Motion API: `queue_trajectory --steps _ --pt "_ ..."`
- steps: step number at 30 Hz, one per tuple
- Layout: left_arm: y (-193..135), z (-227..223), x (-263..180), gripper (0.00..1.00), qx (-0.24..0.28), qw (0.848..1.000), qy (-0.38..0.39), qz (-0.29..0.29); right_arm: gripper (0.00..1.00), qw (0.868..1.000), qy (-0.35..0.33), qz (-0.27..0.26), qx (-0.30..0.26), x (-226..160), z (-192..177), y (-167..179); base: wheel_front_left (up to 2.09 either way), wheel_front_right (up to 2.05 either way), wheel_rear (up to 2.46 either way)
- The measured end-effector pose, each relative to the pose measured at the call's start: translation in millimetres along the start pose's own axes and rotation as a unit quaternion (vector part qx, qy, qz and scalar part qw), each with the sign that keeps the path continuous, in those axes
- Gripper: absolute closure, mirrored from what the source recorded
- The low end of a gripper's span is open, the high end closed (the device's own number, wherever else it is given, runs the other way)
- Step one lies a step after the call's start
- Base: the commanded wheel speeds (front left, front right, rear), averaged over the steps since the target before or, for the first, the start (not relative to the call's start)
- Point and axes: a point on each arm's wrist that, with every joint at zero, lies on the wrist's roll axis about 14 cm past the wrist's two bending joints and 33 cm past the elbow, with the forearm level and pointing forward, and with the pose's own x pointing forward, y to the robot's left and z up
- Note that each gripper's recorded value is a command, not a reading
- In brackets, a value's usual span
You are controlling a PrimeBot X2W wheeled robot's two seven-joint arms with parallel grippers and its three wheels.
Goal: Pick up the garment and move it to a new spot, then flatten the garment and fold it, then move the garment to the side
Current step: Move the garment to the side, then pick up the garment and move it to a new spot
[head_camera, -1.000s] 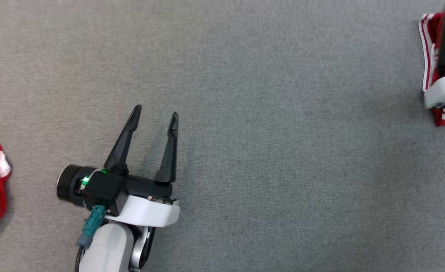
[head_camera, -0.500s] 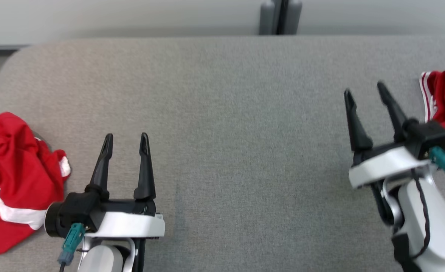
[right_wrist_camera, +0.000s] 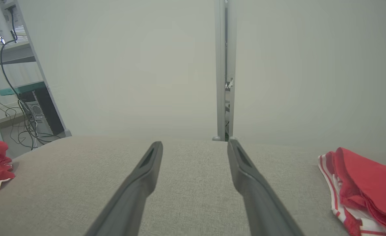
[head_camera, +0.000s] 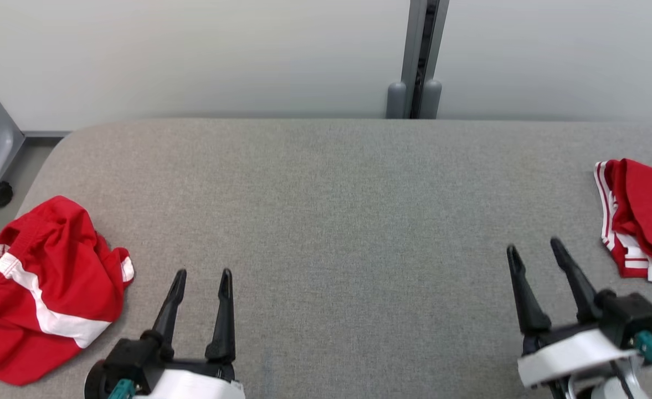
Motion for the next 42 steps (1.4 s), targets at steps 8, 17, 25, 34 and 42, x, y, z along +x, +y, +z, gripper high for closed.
queue_trajectory --steps 8,17,25,34,42 --pt "1 -9 -15 0.00 0.005 1.000 0.015 -0.004 0.00 0.999 0.016 -0.026 0.008 -28 -10 -3 0.00 0.00 0.00" --pt "1 -13 -15 0.00 0.012 1.000 0.022 -0.006 0.00 0.999 0.015 -0.028 0.006 -30 -10 -1 0.00 0.00 0.00" --pt "4 -14 -17 0.00 0.012 1.000 0.023 -0.001 0.00 1.000 0.015 -0.024 0.005 -28 -10 2 0.00 0.00 0.00" --pt "18 -3 -21 0.00 0.042 0.999 0.007 0.026 0.00 1.000 0.019 0.005 0.015 -18 -14 20 0.00 0.00 0.00" --pt "46 10 -36 0.00 0.063 0.995 -0.009 0.079 0.00 0.997 0.025 0.060 0.031 -2 -20 56 0.00 0.00 0.00"
